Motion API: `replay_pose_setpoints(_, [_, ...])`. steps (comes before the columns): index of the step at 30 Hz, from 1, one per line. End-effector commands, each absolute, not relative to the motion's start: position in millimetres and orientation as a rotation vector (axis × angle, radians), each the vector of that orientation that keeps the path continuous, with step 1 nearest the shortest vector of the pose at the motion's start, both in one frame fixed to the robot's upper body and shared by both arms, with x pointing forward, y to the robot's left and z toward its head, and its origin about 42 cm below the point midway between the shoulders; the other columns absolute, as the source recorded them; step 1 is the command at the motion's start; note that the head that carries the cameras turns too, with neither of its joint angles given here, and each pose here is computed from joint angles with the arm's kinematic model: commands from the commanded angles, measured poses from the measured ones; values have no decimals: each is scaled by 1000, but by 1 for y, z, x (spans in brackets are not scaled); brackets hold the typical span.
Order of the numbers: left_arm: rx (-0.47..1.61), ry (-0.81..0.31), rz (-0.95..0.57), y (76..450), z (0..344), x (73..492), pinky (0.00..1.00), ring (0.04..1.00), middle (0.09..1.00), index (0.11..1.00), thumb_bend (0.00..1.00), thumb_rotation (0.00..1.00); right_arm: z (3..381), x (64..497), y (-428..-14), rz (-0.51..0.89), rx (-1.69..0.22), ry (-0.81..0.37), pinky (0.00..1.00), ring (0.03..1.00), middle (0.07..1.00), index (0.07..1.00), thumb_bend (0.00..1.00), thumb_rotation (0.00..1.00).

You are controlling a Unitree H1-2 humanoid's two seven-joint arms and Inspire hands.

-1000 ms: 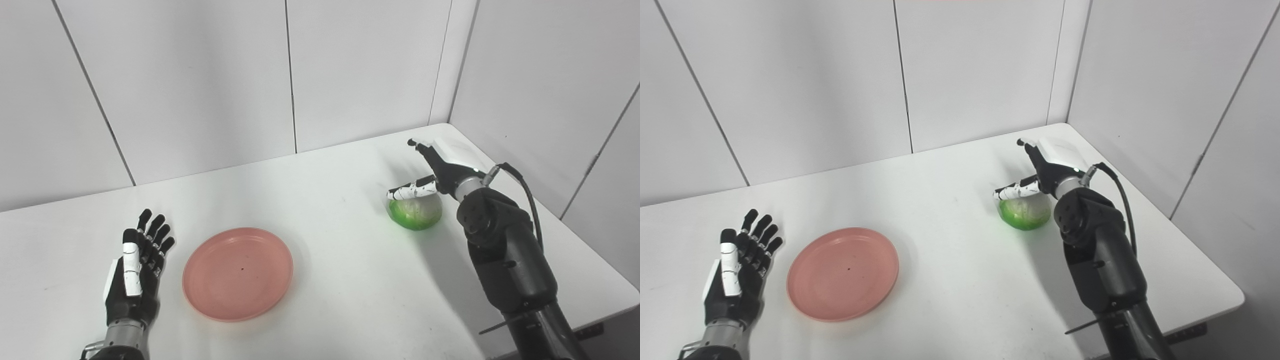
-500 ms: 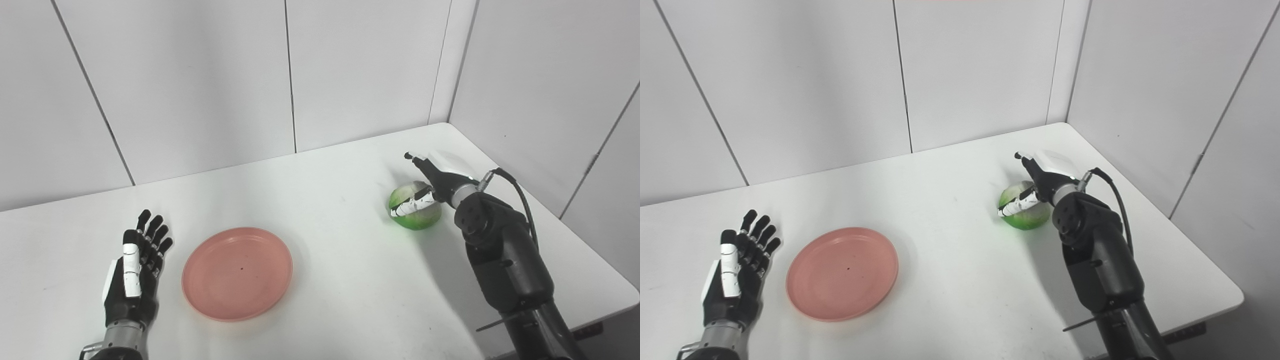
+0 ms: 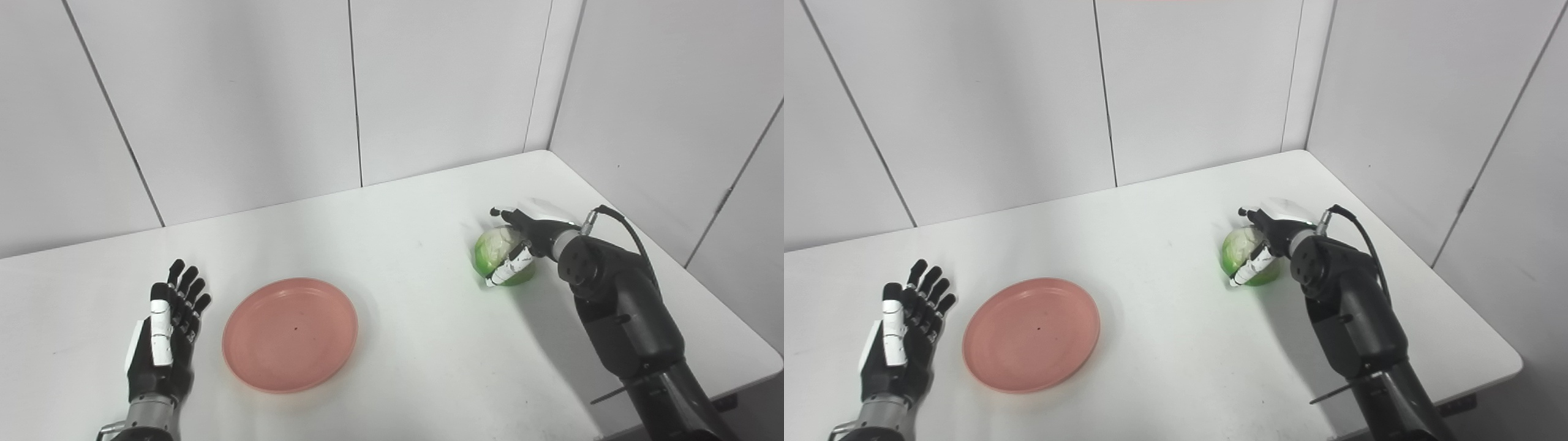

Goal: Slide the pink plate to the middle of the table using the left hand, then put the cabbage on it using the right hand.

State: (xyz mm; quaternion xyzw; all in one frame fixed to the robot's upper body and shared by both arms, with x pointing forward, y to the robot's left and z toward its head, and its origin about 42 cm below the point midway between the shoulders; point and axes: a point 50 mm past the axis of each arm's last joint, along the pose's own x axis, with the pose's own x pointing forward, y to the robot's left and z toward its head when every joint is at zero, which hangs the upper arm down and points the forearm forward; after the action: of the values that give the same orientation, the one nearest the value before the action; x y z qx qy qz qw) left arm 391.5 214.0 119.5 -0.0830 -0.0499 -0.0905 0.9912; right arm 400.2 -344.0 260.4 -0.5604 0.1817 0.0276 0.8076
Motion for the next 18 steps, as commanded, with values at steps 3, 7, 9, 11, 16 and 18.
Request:
replay_pose_setpoints(3, [-167, -107, -181, 215, 120, 388, 971, 987, 989, 989, 733, 1000, 289, 408, -347, 4, -1223, 322, 653, 839, 925, 874, 992, 134])
replay_pose_setpoints(7, [-168, -102, -179, 215, 122, 387, 963, 982, 985, 985, 731, 1000, 287, 409, -347, -29, -1210, 313, 611, 775, 888, 844, 933, 47])
replay_pose_setpoints(9, [-167, -103, -183, 214, 123, 386, 962, 982, 985, 983, 728, 1000, 286, 409, -348, -45, -1210, 308, 581, 701, 822, 830, 878, 12])
replay_pose_setpoints(11, [-172, -107, -186, 215, 122, 387, 965, 983, 986, 983, 723, 1000, 284, 410, -349, -55, -1200, 300, 566, 635, 719, 820, 834, 1])
replay_pose_setpoints(16, [-176, -104, -183, 213, 123, 387, 962, 980, 982, 980, 731, 997, 283, 407, -349, -93, -1180, 265, 417, 498, 532, 744, 637, 0])
replay_pose_setpoints(18, [-174, -106, -180, 213, 123, 387, 959, 977, 979, 977, 731, 995, 282, 407, -349, -117, -1184, 259, 325, 421, 496, 708, 583, 0])
